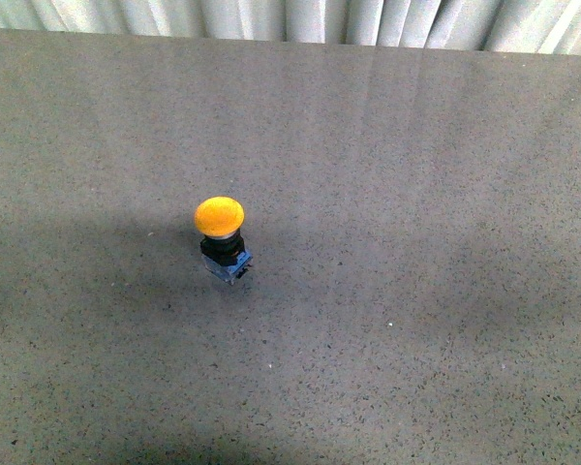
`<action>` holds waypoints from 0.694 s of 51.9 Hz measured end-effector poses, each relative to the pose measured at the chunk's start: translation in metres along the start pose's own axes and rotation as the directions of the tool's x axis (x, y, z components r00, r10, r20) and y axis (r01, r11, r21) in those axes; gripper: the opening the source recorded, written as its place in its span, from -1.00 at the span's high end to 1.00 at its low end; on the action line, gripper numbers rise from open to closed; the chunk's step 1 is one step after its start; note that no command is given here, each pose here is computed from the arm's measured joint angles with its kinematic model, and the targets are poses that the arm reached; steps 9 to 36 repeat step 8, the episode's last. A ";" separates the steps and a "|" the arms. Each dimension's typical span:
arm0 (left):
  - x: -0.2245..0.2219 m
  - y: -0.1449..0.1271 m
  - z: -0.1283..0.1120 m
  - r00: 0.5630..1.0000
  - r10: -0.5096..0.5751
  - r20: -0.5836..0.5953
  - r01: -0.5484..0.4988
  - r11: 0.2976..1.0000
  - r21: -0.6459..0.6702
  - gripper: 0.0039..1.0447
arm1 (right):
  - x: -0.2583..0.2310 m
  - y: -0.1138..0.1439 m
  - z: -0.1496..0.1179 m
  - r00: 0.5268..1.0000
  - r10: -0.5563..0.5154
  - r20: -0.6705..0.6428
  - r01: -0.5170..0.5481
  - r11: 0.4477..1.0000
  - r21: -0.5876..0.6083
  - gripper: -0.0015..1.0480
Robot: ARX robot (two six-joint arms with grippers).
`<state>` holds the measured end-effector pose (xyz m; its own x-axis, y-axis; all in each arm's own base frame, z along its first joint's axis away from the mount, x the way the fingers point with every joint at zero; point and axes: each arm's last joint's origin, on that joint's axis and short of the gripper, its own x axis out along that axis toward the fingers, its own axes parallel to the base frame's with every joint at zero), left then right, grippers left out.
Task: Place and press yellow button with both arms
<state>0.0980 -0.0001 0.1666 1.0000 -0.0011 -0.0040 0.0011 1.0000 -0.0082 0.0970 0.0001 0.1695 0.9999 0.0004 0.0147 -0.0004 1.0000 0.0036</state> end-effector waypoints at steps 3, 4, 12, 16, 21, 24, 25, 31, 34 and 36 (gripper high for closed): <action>0.000 0.000 0.000 1.000 0.000 0.000 0.000 1.000 0.000 -0.83 | 0.000 0.000 0.000 1.000 0.000 0.000 0.000 1.000 0.000 -0.82; 0.000 0.000 0.000 1.000 0.000 0.000 0.000 1.000 0.000 -0.83 | 0.000 0.000 0.000 1.000 0.000 0.000 0.000 1.000 0.000 -0.82; 0.000 0.000 0.000 1.000 0.000 0.000 0.000 1.000 0.000 -0.83 | 0.000 0.000 0.000 1.000 0.000 0.000 0.000 1.000 0.000 -0.82; 0.000 0.000 0.000 1.000 0.000 0.000 0.000 1.000 0.000 -0.83 | 0.000 0.000 0.000 1.000 0.000 0.000 0.000 1.000 0.000 -0.82; 0.000 0.000 0.000 1.000 0.000 0.000 0.000 1.000 0.000 -0.83 | 0.000 0.000 0.000 1.000 0.000 0.000 0.000 1.000 0.000 -0.82; 0.000 0.000 0.000 1.000 0.000 0.000 0.000 1.000 0.000 -0.83 | 0.000 0.000 0.000 1.000 0.000 0.000 0.000 1.000 0.000 -0.82; 0.000 0.000 0.000 1.000 0.000 0.000 0.000 1.000 0.000 -0.83 | 0.000 0.000 0.000 1.000 0.000 0.000 0.000 1.000 0.000 -0.82; 0.000 0.000 0.000 1.000 0.000 0.000 0.000 1.000 0.000 -0.83 | 0.000 0.000 0.000 1.000 0.000 0.000 0.000 1.000 0.000 -0.82; 0.000 0.000 0.000 1.000 0.000 0.000 0.000 1.000 0.000 -0.83 | 0.000 0.000 0.000 1.000 0.000 0.000 0.000 1.000 0.000 -0.82; 0.000 0.000 0.000 1.000 0.000 0.000 0.000 1.000 0.000 -0.83 | 0.000 0.000 0.000 1.000 0.000 0.000 0.000 1.000 0.000 -0.82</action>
